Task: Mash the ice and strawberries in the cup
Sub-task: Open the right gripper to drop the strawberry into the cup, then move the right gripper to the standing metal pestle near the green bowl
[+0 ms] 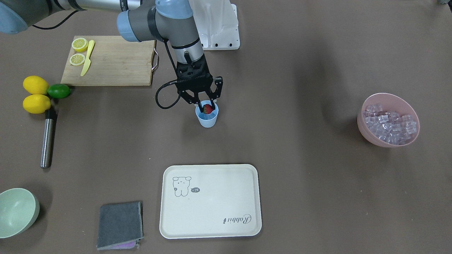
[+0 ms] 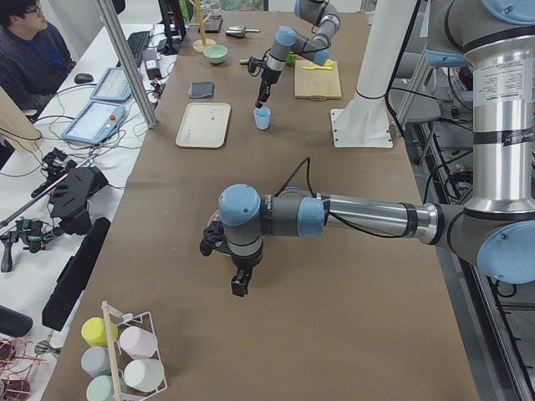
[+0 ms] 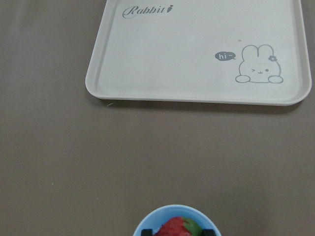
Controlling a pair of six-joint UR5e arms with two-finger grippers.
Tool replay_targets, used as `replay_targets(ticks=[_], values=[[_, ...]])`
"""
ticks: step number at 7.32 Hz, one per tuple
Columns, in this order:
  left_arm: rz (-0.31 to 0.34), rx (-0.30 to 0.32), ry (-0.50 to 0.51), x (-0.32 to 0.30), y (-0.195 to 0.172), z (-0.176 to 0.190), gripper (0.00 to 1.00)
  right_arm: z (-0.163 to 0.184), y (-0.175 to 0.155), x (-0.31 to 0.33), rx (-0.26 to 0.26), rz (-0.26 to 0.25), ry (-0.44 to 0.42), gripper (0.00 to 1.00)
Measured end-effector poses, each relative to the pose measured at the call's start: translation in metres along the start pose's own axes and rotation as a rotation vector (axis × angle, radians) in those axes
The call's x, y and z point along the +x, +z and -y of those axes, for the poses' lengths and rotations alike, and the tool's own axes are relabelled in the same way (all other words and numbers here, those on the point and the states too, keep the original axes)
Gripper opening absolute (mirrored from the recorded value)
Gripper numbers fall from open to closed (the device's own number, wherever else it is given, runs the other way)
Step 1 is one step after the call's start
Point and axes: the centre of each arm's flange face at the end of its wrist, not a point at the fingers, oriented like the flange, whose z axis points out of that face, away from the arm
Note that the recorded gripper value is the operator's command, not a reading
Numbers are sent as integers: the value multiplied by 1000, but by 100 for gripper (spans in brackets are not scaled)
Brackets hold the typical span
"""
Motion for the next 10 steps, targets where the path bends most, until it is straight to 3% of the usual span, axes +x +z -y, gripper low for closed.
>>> replay_targets(ticks=[2,5,7,10], values=[[0,0,1,0,0,0,99,-10,3,-2,-16,-23,0,100],[0,-1,1,0,0,0,99,-5,-6,13,-87,-138,-21,100],[-4,-10,-5,-2,4,-7,99,36,-19,52,-143,-202,-54,100],[-5,-11,-6,-2,6,-10,99,107,-55,168,-234,-181,-168,100]])
